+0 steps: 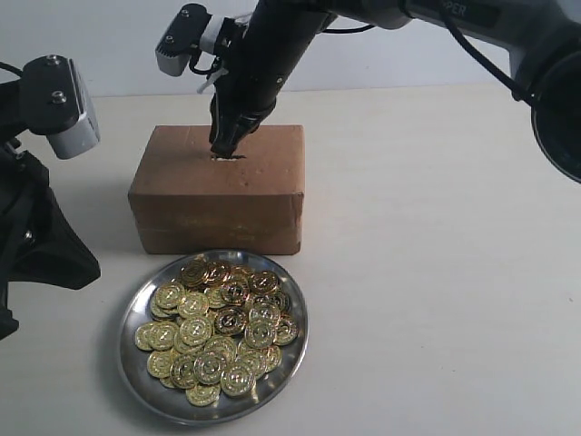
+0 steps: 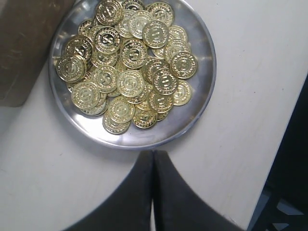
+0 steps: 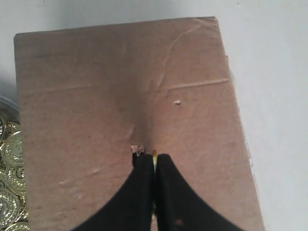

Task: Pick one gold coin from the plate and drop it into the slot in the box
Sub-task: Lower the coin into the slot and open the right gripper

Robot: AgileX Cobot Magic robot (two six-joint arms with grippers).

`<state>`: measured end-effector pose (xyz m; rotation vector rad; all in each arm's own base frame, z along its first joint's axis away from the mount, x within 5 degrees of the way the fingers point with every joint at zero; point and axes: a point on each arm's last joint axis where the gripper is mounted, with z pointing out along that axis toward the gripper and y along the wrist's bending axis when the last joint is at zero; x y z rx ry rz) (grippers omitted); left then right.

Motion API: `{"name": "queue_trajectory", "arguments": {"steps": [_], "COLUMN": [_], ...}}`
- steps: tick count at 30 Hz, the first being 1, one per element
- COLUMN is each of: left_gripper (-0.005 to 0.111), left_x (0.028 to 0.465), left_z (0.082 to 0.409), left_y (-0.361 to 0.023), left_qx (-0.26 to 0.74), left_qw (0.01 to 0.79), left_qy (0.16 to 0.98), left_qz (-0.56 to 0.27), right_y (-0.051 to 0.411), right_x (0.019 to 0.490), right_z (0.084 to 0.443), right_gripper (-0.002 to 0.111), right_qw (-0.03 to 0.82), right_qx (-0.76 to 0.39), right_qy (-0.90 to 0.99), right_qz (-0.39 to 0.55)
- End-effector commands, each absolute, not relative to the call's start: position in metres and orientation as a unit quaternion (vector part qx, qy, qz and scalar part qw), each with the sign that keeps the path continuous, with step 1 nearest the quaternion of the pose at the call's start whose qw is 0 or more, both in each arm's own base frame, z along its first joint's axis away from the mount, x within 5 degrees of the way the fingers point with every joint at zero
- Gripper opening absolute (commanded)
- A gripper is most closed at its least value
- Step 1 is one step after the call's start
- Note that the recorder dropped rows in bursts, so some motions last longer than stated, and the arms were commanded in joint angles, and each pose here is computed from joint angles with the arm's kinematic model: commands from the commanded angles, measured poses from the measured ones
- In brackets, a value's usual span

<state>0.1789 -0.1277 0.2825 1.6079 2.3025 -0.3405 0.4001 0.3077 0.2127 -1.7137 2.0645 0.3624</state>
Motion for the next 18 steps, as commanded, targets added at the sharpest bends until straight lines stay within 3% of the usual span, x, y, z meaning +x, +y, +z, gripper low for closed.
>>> {"name": "queue_trajectory", "arguments": {"steps": [1, 18], "left_gripper": [0.0, 0.0], "left_x": [0.1781, 0.1781], "left_z": [0.284, 0.284], "left_y": [-0.1277, -0.1277], "left_qx": [0.554, 0.555], "left_qw": [0.162, 0.162], "left_qy": [0.807, 0.806], "left_qz": [-0.124, -0.124], "right_y": [0.309, 0.3091], "right_x": [0.3982, 0.3981], "right_z": [0.2157, 0.2157], "right_gripper": [0.0, 0.001], "right_qw": [0.213, 0.211], "right_qx": [-0.622, -0.612], "right_qy": [0.74, 0.749], "right_qz": [0.138, 0.142]}}
